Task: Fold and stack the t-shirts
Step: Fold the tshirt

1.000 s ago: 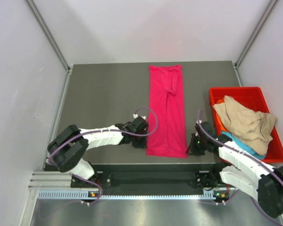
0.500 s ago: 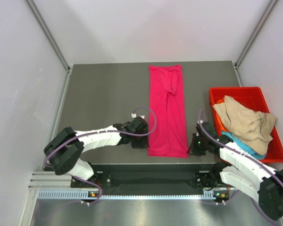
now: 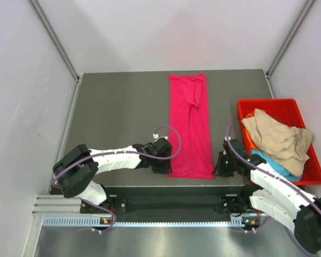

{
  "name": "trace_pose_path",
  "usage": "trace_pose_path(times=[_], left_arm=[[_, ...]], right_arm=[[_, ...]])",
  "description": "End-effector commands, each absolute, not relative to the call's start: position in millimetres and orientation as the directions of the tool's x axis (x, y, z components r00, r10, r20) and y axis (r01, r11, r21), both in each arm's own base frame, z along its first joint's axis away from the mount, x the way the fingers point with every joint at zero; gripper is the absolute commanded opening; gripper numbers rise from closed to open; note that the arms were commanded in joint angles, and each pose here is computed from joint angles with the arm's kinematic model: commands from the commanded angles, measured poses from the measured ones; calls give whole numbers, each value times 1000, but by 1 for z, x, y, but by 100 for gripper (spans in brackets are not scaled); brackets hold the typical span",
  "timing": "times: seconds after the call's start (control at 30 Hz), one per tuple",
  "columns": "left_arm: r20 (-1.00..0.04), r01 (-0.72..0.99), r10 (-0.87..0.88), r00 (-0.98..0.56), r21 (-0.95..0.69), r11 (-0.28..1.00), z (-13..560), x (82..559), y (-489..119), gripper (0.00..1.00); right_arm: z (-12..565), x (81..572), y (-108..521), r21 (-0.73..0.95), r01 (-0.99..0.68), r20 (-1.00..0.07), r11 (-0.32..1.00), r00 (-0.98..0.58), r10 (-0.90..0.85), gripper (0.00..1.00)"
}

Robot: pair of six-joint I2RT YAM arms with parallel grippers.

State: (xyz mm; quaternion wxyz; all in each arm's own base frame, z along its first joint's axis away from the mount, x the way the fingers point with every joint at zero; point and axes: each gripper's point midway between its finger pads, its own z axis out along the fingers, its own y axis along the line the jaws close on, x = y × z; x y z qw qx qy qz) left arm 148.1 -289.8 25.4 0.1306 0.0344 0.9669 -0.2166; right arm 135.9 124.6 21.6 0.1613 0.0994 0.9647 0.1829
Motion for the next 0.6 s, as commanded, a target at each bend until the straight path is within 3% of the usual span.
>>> trace_pose_path(times=[0.0, 0.13, 0.17, 0.2, 0.57], left_arm=[[-271, 123, 9, -962, -406, 906, 22, 146, -293, 38], [-263, 128, 24, -964, -387, 913, 17, 145, -292, 19], [-268, 127, 22, -963, -382, 915, 18, 146, -291, 6], [-262, 123, 26, -965, -364, 923, 17, 144, -287, 0], [-293, 93, -1, -956, -306, 947, 25, 148, -269, 1]], right_arm=[[29, 137, 127, 392, 109, -294, 913, -926, 237, 0], [27, 137, 127, 391, 109, -294, 914, -926, 236, 0], [26, 136, 127, 389, 113, -290, 914, -927, 238, 0], [26, 136, 126, 387, 114, -288, 915, -928, 238, 0], [21, 134, 125, 380, 117, -280, 918, -931, 235, 0]])
